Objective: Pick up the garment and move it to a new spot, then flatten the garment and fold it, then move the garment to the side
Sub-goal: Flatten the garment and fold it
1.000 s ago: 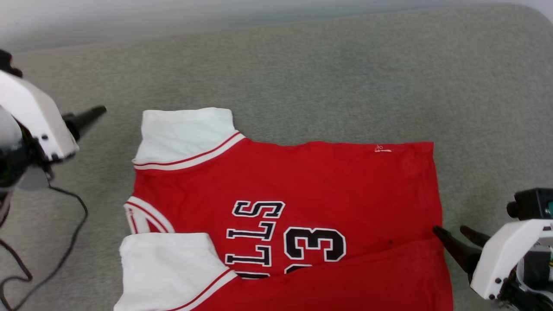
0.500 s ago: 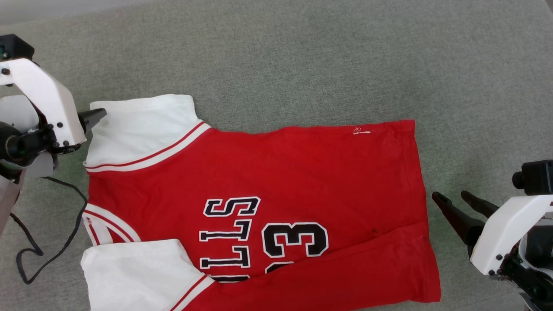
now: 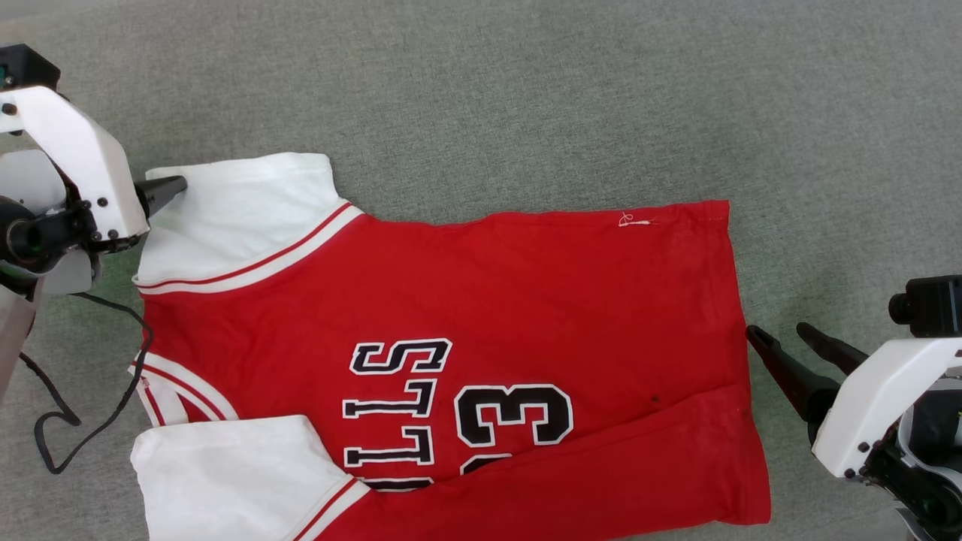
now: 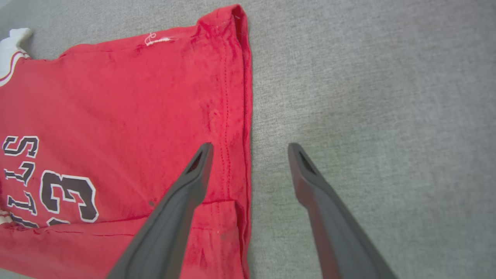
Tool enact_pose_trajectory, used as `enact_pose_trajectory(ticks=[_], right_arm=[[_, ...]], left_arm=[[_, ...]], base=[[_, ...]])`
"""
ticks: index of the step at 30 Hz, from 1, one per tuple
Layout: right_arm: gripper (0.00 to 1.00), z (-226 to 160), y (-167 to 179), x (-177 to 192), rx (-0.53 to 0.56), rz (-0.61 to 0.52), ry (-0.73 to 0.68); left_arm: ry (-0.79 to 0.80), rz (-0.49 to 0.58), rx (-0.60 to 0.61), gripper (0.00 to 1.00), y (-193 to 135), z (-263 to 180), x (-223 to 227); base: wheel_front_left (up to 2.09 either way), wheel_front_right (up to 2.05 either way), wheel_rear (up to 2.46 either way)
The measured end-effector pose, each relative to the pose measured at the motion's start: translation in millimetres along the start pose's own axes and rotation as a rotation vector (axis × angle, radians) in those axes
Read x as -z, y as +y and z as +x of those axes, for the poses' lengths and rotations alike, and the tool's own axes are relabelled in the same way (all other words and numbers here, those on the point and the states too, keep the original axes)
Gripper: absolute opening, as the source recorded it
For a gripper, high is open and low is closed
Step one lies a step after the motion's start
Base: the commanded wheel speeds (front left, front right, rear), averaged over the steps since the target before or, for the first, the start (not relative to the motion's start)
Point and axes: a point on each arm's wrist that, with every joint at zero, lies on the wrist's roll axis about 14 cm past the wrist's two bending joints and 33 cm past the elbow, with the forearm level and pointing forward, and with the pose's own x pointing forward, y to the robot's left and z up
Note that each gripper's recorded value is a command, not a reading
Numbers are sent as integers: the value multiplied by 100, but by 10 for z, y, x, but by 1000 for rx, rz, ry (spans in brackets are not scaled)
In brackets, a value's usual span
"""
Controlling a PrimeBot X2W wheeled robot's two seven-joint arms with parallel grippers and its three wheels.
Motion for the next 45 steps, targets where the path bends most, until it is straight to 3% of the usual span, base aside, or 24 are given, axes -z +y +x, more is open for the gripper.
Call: enact_pose_trajectory(ticks=[2, 3, 5, 12, 22, 34, 43, 45], right_arm=[[100, 11, -3, 3, 2, -1, 2], [100, 16, -4, 1, 3, -2, 2], [100, 24, 1, -3, 2, -3, 2], [100, 65, 81, -129, -19, -15, -38], [100, 183, 160, -544, -75, 24, -149], [100, 806, 196, -328, -86, 47, 12], [100, 1019, 257, -218, -116, 12, 89], [91, 1036, 279, -199, -126, -12, 100]], left_arm=[[8, -2, 12, 100, -18, 22, 8], [16, -8, 19, 93, -28, 31, 19], [18, -11, 35, 2, -55, 34, 13], [-4, 23, 128, 0, -219, 37, -2], [-182, -46, 166, 0, -142, -200, -353], [-220, -60, 166, 0, -79, -270, -406], [-211, -69, 159, 0, -42, -206, -387], [-205, -73, 152, 0, -15, -195, -372]], base=[[0, 0, 0], [0, 0, 0], [0, 0, 0], [0, 0, 0], [0, 0, 0], [0, 0, 0], [0, 0, 0], [0, 0, 0]])
